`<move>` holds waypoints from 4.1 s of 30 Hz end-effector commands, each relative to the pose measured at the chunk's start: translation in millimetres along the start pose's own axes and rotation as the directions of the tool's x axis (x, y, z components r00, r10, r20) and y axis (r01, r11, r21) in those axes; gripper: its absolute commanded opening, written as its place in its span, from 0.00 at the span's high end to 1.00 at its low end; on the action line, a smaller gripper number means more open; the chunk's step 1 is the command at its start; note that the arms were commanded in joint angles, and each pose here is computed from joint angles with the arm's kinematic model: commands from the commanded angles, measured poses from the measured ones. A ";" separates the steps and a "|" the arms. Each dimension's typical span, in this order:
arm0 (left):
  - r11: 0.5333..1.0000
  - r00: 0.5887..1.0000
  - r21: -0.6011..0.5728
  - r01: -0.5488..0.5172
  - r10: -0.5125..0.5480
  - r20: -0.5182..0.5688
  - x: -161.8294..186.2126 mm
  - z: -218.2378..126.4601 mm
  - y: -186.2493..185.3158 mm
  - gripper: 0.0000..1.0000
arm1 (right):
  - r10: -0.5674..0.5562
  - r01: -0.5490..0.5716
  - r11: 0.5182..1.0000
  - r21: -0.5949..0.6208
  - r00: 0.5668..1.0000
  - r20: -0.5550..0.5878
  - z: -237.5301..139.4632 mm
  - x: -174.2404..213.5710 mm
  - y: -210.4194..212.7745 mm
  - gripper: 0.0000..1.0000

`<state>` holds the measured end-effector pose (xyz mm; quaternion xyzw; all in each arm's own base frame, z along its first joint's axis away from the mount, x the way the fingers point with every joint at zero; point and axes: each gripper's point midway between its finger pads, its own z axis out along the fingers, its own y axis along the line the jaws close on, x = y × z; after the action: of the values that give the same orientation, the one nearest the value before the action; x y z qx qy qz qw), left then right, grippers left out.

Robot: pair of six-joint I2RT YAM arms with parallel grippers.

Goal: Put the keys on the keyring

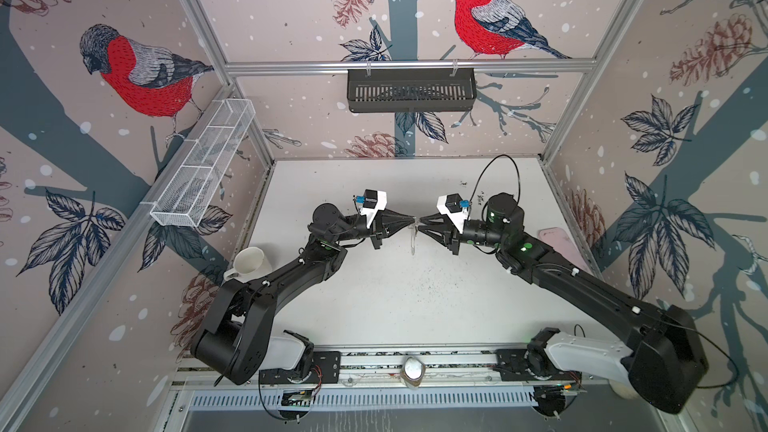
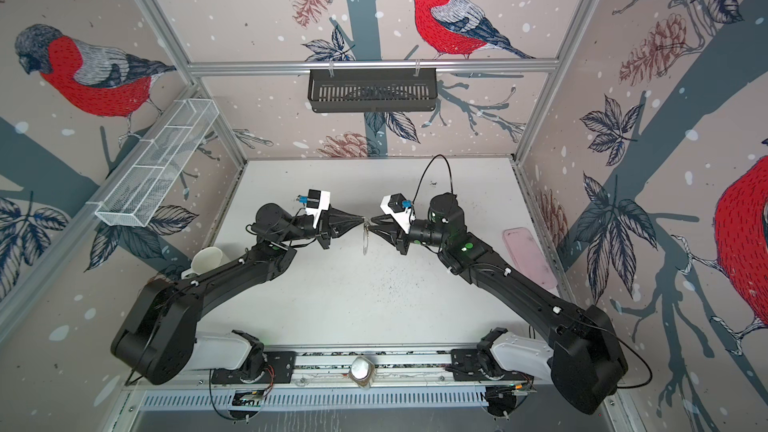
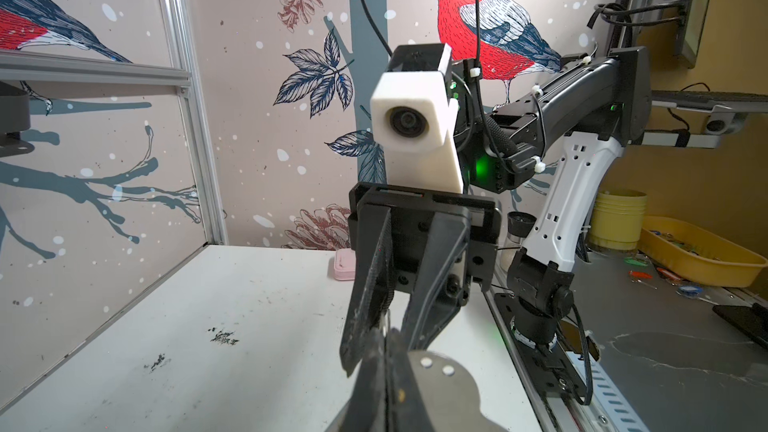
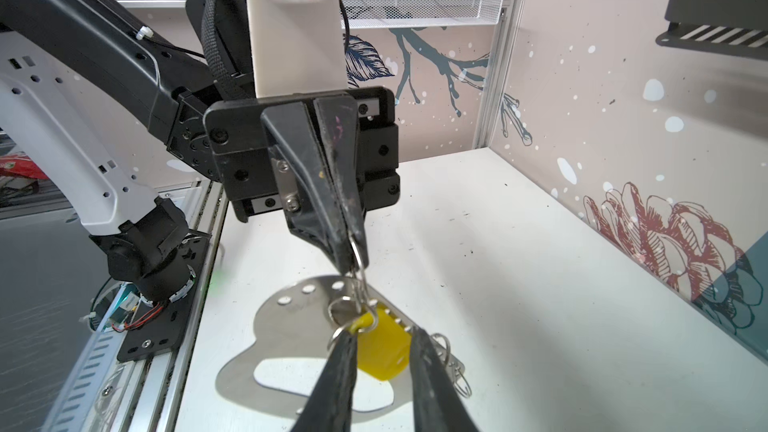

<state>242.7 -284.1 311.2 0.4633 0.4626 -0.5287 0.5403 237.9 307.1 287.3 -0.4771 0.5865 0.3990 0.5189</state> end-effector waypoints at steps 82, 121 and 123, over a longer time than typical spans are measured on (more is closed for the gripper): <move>0.999 0.998 0.043 -0.025 0.022 0.064 -8.6 -5.6 -16.4 1.00 | -0.070 0.073 0.997 -0.036 0.995 0.070 6.8 -25.1 18.7 0.80; 0.998 0.997 0.065 -0.009 0.003 0.082 -7.9 -5.7 -16.4 1.00 | -0.071 0.071 0.997 0.036 0.997 0.010 2.4 -13.2 1.2 0.73; 0.998 0.996 0.068 -0.008 0.002 0.086 -8.5 -6.0 -16.5 1.00 | -0.064 0.064 0.998 0.024 0.998 0.009 4.9 -11.8 1.3 0.72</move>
<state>231.5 -279.7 309.1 0.4492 0.4446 -0.5647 0.5307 236.3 311.7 293.9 -0.4889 0.5789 0.3738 0.5349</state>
